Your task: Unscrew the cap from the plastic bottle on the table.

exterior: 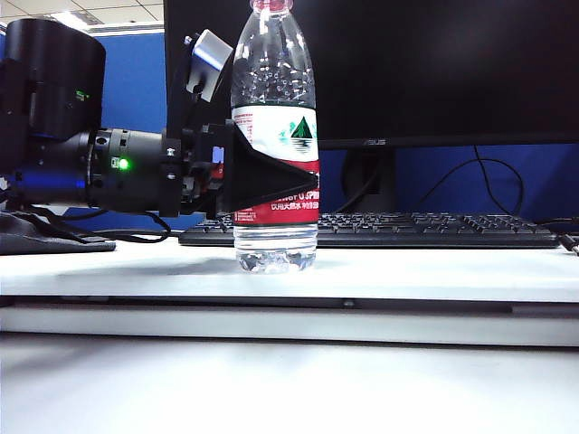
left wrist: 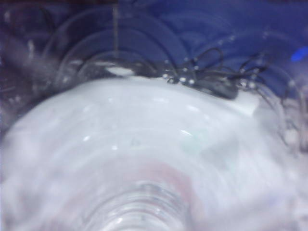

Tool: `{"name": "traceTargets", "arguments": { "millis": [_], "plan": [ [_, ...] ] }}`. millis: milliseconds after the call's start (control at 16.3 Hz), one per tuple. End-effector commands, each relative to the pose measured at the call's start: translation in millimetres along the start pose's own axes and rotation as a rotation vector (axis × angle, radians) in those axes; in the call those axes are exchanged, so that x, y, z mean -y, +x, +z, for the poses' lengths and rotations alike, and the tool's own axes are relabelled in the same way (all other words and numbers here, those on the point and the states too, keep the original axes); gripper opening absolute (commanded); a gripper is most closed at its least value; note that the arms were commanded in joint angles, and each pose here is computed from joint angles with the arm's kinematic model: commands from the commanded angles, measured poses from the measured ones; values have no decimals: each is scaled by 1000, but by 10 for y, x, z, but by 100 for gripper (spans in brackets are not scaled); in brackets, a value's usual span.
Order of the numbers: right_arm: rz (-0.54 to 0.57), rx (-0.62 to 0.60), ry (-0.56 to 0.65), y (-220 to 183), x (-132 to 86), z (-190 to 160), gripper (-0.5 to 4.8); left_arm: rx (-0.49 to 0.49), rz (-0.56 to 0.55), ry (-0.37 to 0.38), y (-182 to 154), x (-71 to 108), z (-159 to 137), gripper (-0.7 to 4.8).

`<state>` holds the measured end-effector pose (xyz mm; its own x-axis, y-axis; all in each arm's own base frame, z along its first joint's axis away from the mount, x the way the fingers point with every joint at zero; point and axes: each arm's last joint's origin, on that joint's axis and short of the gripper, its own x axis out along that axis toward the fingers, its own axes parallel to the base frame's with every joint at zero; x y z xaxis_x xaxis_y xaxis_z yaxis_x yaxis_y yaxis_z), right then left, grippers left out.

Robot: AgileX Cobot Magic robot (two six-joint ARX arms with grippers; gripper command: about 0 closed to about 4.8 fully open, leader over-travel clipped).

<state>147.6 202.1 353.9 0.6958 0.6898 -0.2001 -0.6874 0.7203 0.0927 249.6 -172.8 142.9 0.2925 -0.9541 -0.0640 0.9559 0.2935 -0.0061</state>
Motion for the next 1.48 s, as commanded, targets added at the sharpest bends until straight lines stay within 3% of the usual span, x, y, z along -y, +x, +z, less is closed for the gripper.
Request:
{"name": "traceTargets", "arguments": {
  "millis": [61,184,615,861,1045,1414,1476],
  "plan": [
    [-141,51,0,44,-93,1,337,-60,5,-51,-10,8,-95,277],
    [-181,30,23,117,-141,-64,338,-60,5,-52,-10,8,-95,277],
    [-166,26,58,260,-208,-136,336,-61,5,-53,-10,9,-97,277],
    [-210,25,54,261,-191,-143,243,-60,5,-52,-10,9,-95,277],
    [-213,21,52,262,-189,-147,210,-60,5,-52,-10,8,-95,277],
    [-218,8,20,262,-178,-155,194,-61,5,-53,-10,9,-96,277],
    [-222,4,19,263,-167,-157,167,-61,5,-53,-10,9,-96,277]
  ]
}}
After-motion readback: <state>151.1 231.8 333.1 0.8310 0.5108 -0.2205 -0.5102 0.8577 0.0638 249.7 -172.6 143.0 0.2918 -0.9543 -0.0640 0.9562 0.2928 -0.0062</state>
